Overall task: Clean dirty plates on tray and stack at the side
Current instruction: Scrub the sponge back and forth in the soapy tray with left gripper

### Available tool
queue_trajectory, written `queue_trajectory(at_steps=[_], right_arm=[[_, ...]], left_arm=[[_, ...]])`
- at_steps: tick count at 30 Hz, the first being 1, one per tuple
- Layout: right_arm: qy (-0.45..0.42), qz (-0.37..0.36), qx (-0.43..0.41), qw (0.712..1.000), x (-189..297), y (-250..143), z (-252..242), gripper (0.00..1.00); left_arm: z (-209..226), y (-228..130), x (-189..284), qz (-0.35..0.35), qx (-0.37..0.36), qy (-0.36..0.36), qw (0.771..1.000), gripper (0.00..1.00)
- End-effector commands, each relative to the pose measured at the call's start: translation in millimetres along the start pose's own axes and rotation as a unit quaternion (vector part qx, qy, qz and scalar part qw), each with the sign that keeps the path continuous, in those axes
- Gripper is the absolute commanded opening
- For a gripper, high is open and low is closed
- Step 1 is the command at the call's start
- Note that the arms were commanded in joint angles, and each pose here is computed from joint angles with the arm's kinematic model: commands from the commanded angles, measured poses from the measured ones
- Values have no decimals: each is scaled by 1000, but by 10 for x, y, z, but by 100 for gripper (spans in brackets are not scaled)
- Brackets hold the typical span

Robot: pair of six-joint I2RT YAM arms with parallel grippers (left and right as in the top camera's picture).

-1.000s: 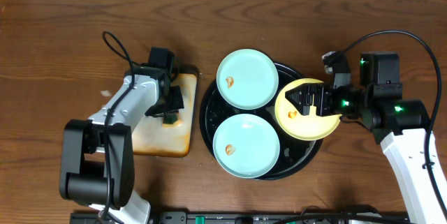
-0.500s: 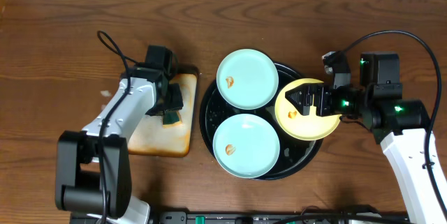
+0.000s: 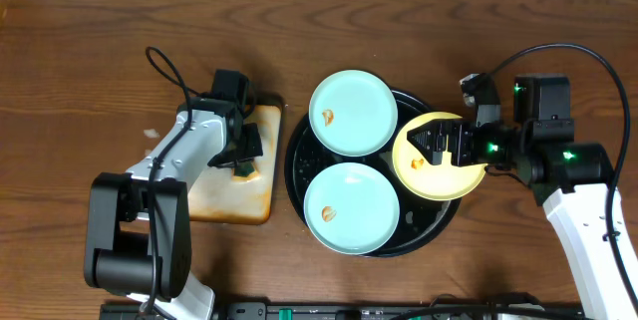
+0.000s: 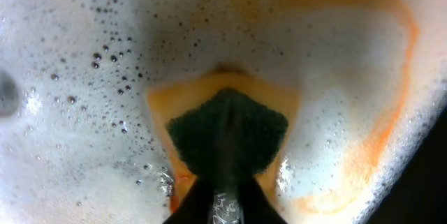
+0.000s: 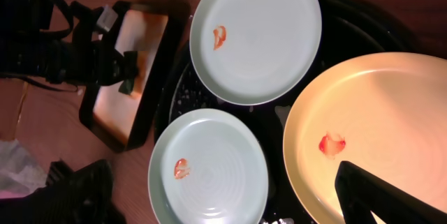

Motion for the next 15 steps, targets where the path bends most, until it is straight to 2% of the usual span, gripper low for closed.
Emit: queue_trajectory(at_steps=[1,6,15], right_arm=[[2,-5,-6,1000,28,30,10,99],[2,-5,-6,1000,28,30,10,99],[2,-5,-6,1000,28,31,9,99]], left_arm=[[12,-42,-81,13,1,8,1000,7],[-5,-7,-24,9,1,2,1000,8],[-54,190,622,-64,1,-21,998,8]])
Point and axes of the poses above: each gripper's point midway between its finger pads, its own x axis back along the fingers, its own z axis along the line the jaws close on, y = z × x, the point moved 6 cm from there along x, back along the fingers, and after that the axes turned 13 degrees about -x, right-handed, at the moved point
